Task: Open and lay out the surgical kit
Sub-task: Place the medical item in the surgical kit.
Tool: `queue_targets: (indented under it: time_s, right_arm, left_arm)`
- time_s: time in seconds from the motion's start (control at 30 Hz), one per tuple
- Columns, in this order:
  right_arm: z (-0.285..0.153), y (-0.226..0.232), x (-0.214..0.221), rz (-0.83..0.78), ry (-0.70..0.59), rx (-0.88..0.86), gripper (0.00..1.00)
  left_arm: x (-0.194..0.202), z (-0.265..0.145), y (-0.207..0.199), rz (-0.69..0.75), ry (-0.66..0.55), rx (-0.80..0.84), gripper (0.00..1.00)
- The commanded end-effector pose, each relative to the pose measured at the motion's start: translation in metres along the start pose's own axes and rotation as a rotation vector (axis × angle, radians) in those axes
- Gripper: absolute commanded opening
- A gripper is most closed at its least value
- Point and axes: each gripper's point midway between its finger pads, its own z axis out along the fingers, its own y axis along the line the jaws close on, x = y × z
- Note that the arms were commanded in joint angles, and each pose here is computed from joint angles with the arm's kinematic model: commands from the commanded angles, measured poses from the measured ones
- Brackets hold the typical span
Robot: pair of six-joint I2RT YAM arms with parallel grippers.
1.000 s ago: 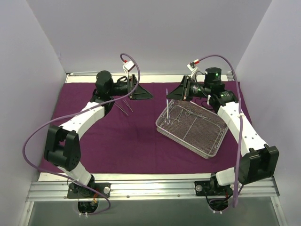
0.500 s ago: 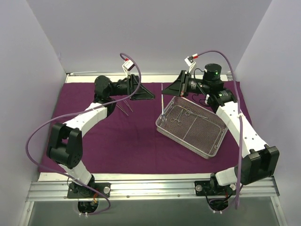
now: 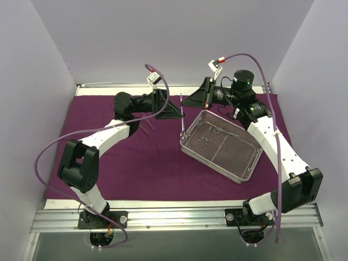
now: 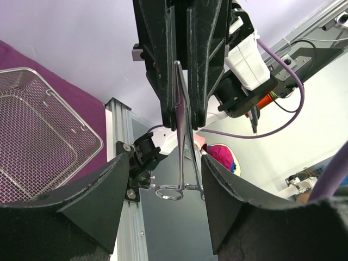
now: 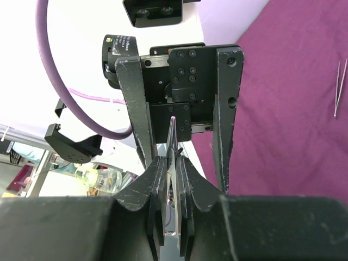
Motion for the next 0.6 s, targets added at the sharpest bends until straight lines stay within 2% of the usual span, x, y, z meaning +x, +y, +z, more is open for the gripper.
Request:
queue_targets:
  time_s: [0.0, 0.23, 0.57]
  right_arm:
    - [0.000, 0.025, -0.009, -0.074, -0.011, -0.079, 0.00]
    - [0.001, 0.026, -0.010, -0.069, -0.018, -0.089, 0.00]
    - [0.004, 0.025, -0.007, -0.060, -0.012, -0.099, 0.00]
  left_arm:
    - [-0.009, 0.003, -0.025, 0.118, -0.010, 0.073, 0.64]
    - [-0.005, 0.005, -0.032, 0.116, -0.005, 0.106, 0.63]
    - [-0.003, 0.005, -0.038, 0.115, -0.002, 0.141, 0.51]
